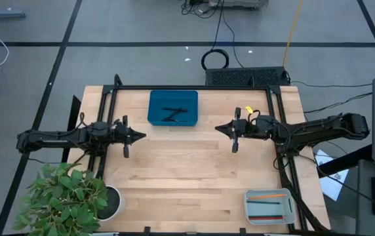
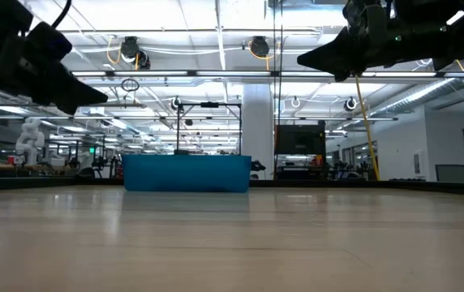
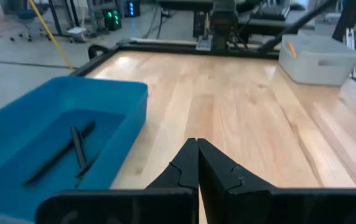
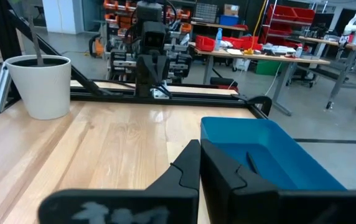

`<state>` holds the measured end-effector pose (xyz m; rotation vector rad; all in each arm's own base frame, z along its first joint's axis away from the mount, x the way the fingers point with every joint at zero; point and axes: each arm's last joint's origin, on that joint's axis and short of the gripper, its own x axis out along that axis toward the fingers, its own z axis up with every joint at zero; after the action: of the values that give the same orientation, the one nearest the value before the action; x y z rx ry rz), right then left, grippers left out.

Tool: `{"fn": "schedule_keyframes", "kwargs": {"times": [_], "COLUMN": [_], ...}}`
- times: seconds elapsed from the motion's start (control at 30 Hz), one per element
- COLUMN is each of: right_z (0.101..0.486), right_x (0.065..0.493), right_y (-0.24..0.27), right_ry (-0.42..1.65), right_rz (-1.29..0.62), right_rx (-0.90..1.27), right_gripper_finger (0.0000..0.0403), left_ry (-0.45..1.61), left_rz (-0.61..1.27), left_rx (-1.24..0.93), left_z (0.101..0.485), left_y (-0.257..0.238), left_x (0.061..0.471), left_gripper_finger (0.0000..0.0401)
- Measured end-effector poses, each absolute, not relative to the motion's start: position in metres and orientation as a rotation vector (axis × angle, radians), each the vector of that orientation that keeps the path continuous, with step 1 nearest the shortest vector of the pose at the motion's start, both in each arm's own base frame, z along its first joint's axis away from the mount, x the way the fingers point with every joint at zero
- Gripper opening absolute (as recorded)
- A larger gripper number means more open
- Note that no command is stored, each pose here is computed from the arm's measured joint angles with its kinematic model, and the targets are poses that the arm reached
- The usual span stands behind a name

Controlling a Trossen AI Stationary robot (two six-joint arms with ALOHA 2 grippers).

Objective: Sort pens & pencils
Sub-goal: Return to Home Position

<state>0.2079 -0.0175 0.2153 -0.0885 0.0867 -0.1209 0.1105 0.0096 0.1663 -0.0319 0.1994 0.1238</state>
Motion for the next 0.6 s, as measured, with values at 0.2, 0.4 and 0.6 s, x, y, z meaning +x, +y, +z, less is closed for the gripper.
{"fn": "schedule_keyframes", "kwargs": {"times": [0.2, 0.4, 0.6], "right_z": [0.215, 0.213, 0.213], "right_x": [0.208, 0.208, 0.208], "right_y": [-0.017, -0.017, -0.017], "right_ry": [0.092, 0.108, 0.108], "right_rz": [-0.120, -0.120, -0.120], "right_rx": [-0.089, -0.089, -0.085], "right_gripper_finger": [0.0000, 0.0000, 0.0000], "left_ry": [0.160, 0.134, 0.064], "left_rz": [0.126, 0.159, 0.148], "left_rx": [-0.006, -0.015, 0.008], "left_z": [0.169, 0.168, 0.172], "left_y": [0.012, 0.015, 0.014], "left_x": [0.104, 0.096, 0.093], "left_gripper_finger": [0.0002, 0.0001, 0.0001]}}
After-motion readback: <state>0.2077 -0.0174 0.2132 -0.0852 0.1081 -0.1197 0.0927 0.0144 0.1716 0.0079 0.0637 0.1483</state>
